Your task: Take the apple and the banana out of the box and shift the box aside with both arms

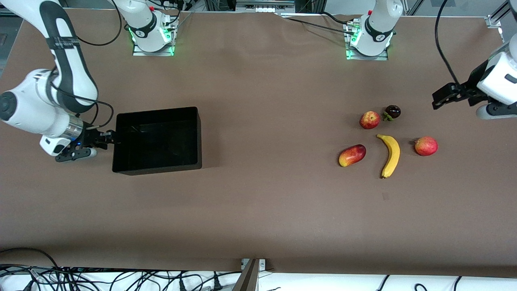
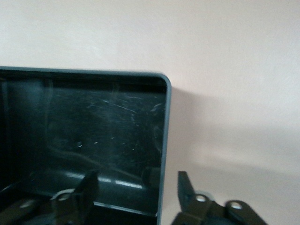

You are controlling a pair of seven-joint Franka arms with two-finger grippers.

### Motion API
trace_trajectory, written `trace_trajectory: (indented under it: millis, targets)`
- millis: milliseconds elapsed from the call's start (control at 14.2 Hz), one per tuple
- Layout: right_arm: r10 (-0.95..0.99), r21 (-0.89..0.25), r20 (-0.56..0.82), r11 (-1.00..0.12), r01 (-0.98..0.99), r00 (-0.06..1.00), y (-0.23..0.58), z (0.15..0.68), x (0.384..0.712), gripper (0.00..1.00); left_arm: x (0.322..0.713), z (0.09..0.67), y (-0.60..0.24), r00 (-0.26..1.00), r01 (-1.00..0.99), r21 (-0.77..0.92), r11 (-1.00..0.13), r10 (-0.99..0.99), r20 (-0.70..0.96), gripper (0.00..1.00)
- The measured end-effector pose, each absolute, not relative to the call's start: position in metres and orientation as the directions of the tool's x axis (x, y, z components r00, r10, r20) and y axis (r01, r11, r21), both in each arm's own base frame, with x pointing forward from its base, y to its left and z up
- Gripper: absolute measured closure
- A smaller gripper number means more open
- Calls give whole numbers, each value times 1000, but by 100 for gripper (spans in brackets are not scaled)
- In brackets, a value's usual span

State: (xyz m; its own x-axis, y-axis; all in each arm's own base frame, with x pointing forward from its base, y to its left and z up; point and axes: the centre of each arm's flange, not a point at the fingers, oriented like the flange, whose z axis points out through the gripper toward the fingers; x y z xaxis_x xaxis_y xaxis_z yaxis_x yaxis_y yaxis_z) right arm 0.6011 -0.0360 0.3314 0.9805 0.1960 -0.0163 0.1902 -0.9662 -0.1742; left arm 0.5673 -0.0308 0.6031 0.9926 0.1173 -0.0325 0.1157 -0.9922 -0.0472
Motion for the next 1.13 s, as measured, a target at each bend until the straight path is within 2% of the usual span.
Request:
trace_trajectory:
  millis: [141,422,844,1126]
  targets:
    - [229,-178,-44,-960,218,972,-31,372,613,0,566,610,-41,992,119,-46,-992,120,-25,0]
    - [224,-136,-102,-968,209,969,5,445,614,0,563,619,-46,992,122,-46,-991,124,-27,0]
    - [221,-85,-97,-973,213,970,25,567,551,0,564,615,-44,996,78,-46,-996,80,-38,0]
    - [216,-56,-79,-976,212,973,47,598,517,0,564,620,-47,998,61,-19,-998,62,-31,0]
